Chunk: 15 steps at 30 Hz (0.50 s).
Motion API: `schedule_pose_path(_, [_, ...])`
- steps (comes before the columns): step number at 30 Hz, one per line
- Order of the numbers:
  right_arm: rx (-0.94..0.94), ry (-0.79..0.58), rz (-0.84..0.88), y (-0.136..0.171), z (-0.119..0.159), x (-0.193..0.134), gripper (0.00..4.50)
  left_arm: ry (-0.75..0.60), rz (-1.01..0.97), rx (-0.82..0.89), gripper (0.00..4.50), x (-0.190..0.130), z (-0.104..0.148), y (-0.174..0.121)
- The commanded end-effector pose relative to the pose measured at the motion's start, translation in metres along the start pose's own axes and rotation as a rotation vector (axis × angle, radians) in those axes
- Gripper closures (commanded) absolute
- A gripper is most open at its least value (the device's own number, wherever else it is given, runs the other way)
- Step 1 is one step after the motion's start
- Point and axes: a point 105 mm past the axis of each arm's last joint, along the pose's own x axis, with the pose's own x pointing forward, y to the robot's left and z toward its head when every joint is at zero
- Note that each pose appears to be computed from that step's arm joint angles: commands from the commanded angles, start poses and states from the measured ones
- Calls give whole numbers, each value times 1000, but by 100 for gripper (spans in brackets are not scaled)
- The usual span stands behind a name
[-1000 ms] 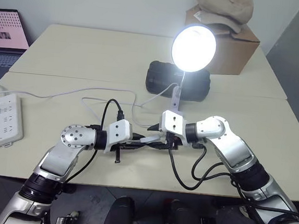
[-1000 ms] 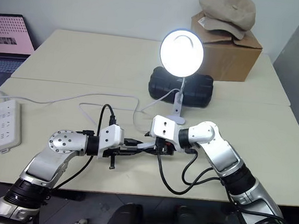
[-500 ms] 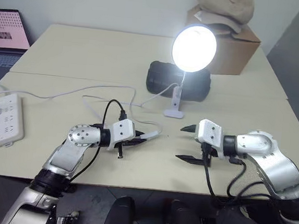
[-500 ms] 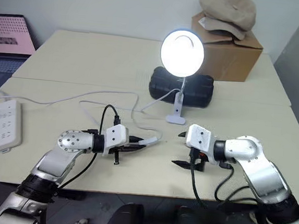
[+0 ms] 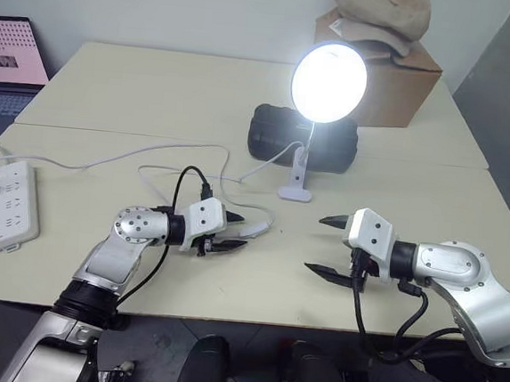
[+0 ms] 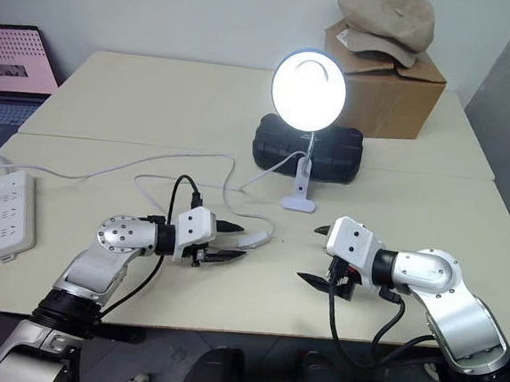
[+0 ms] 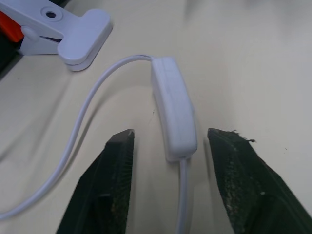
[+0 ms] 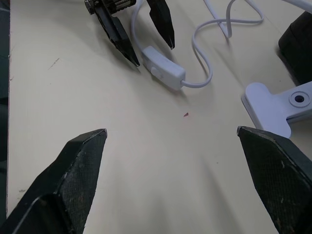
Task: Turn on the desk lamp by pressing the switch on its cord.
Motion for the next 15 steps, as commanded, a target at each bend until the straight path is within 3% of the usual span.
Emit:
schedule_pose_path(1, [-30, -48, -35, -12, 11, -7, 0, -54, 56, -11, 80, -28, 19, -2])
schedule_pose_path(5, [-24, -79, -32, -15, 12, -14, 0, -8, 68, -73, 69, -56, 18, -22])
schedule_pose_path(10, [-28, -106, -16, -18, 11, -27, 0, 42, 234, -186, 69, -94, 23, -28])
schedule_pose_path(15, [-28, -97, 1, -19, 3, -33, 0, 65, 282, -218, 69, -106, 24, -30])
